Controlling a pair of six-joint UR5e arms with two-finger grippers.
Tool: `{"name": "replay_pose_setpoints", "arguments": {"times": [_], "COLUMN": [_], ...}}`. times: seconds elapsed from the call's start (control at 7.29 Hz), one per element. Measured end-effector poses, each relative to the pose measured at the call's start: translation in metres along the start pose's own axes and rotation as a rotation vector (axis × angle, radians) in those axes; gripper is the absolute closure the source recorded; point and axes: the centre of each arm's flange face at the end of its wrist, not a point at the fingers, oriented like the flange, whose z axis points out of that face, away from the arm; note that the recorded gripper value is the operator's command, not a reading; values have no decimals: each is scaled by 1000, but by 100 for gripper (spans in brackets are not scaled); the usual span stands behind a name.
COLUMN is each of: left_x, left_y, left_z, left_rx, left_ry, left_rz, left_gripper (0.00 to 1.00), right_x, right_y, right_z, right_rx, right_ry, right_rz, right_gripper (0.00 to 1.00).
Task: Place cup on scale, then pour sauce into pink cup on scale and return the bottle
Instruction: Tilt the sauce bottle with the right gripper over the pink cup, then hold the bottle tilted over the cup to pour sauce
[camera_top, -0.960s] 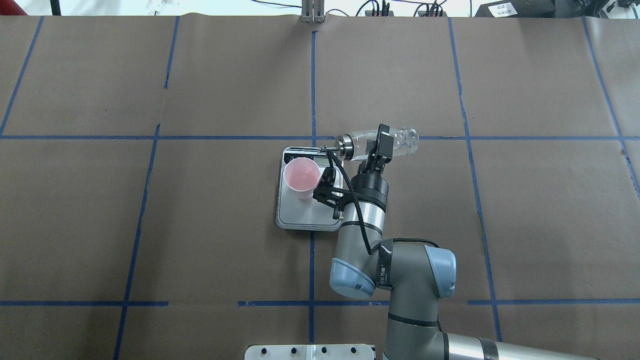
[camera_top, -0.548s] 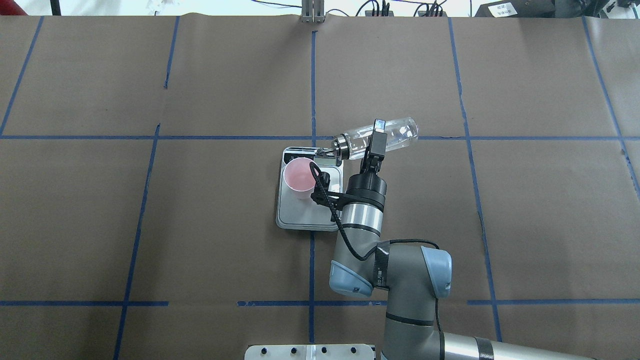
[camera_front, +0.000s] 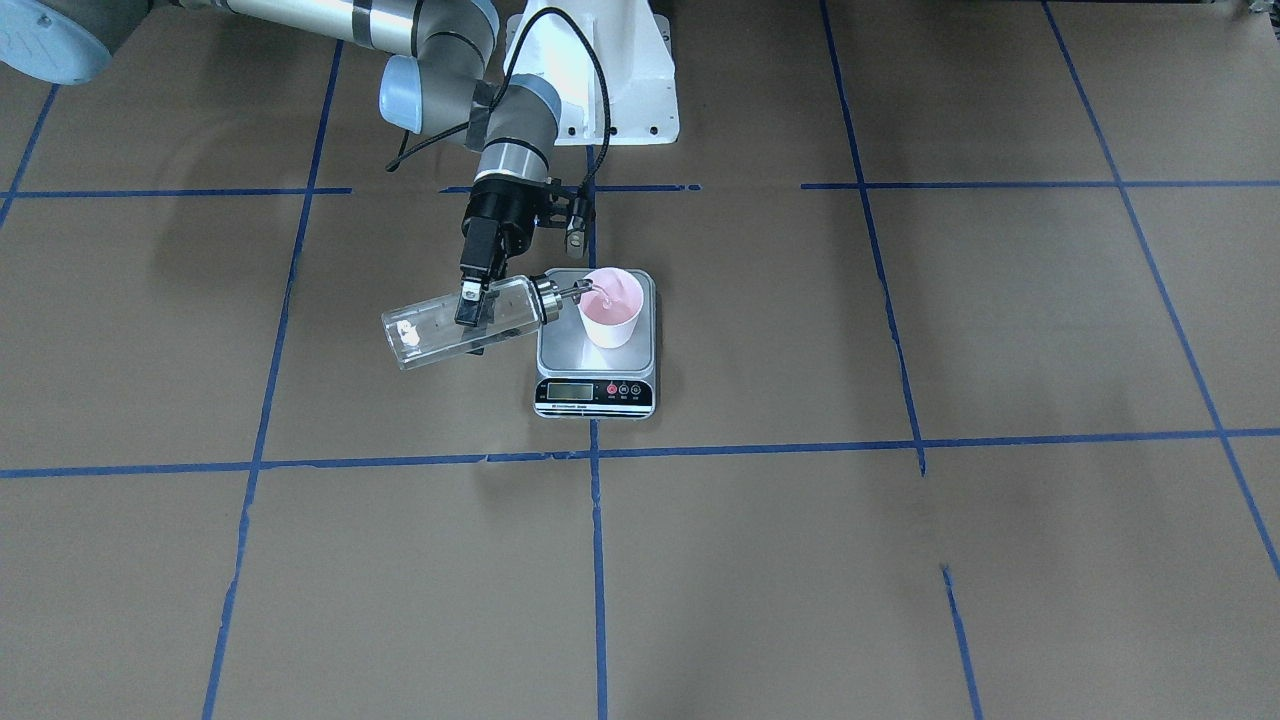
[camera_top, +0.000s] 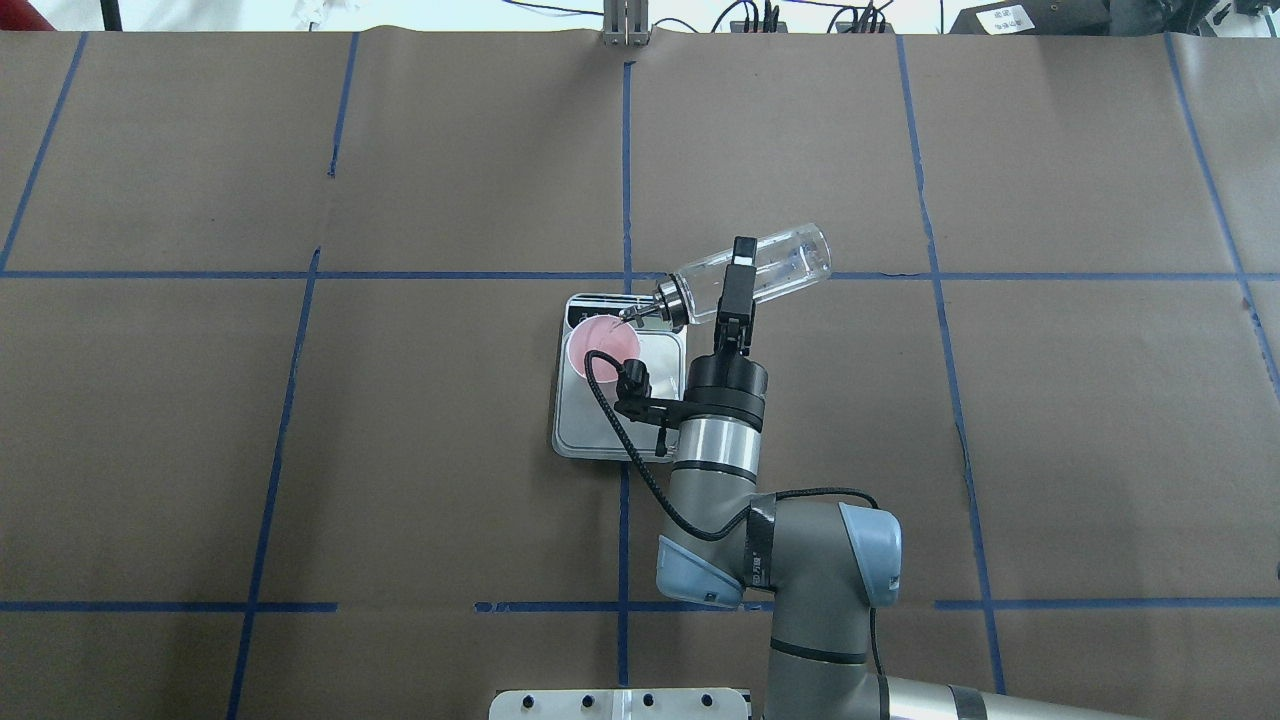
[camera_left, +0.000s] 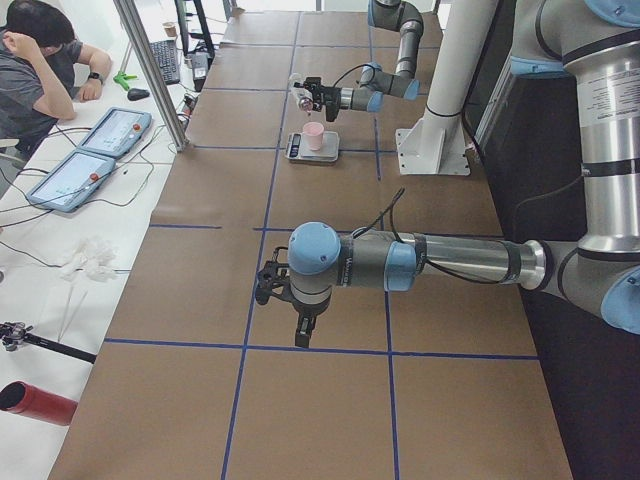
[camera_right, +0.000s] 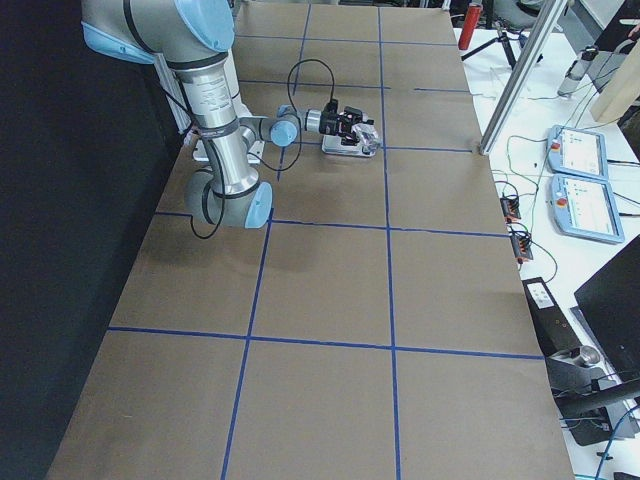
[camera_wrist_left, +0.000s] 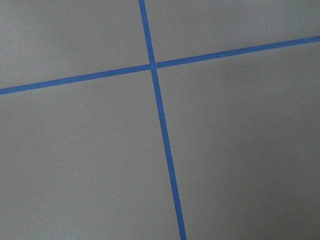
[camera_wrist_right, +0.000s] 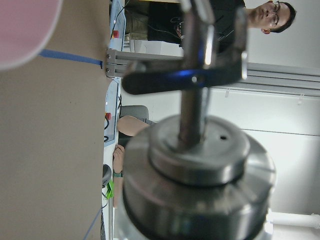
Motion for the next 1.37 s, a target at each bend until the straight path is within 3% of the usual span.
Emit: {"name": "replay_pose_setpoints", "arguments": {"times": [0.27, 1.37], "left_x": [-1, -3], "left_y": [1, 1], "left_z": [1, 3], "left_rx": [-2, -6], "left_ry": [0, 2], "left_rz": [-2, -6], "left_gripper": [0, 0], "right_x": [2, 0], "right_y": [-2, 1], "right_z": [-7, -12], "right_rx": [13, 25], "right_ry": [38, 41], "right_rz": [-75, -54], "right_gripper": [100, 100]}}
